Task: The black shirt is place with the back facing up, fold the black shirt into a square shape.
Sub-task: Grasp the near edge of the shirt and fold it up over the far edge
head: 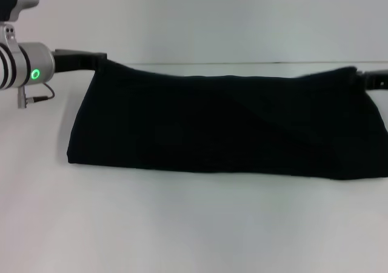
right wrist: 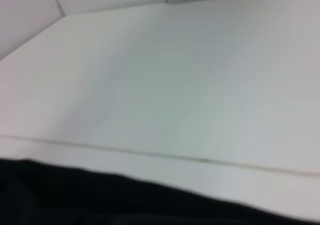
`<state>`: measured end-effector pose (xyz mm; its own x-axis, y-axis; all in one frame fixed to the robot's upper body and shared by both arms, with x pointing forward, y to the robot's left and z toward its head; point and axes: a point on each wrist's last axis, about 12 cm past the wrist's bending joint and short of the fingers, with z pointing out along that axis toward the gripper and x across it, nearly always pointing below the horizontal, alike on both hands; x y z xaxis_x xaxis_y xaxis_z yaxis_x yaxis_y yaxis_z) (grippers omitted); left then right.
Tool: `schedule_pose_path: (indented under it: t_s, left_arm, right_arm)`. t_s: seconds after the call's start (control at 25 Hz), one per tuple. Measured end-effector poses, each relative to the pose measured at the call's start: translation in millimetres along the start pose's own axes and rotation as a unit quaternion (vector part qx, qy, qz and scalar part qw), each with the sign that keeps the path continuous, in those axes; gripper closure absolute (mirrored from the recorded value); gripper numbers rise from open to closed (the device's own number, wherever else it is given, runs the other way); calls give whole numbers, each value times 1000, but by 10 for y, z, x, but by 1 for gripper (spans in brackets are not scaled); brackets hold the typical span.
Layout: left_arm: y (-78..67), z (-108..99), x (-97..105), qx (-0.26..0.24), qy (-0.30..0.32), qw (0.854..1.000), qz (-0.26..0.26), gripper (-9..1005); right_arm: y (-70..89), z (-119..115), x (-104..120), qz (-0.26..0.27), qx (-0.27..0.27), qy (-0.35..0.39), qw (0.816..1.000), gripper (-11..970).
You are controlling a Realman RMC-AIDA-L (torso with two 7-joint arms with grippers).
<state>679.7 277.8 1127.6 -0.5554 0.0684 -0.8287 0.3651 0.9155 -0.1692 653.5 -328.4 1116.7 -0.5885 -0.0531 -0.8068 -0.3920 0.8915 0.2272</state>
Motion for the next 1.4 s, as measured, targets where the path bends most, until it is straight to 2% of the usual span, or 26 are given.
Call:
schedule_pose_path:
  t_s: [0.36, 0.8, 1.4]
  left_arm:
    - [-21, 82, -205, -40, -26, 999, 11, 996]
    - [-20, 143, -132, -70, -26, 997, 10, 996]
    - [-88, 187, -140, -62, -34, 997, 16, 997]
  right_arm:
    - [-16, 77, -268, -22, 40, -17, 999, 914]
    - [89, 278, -240, -40, 65, -8, 997, 910]
    - [63, 272, -218, -29, 73, -16, 997, 905]
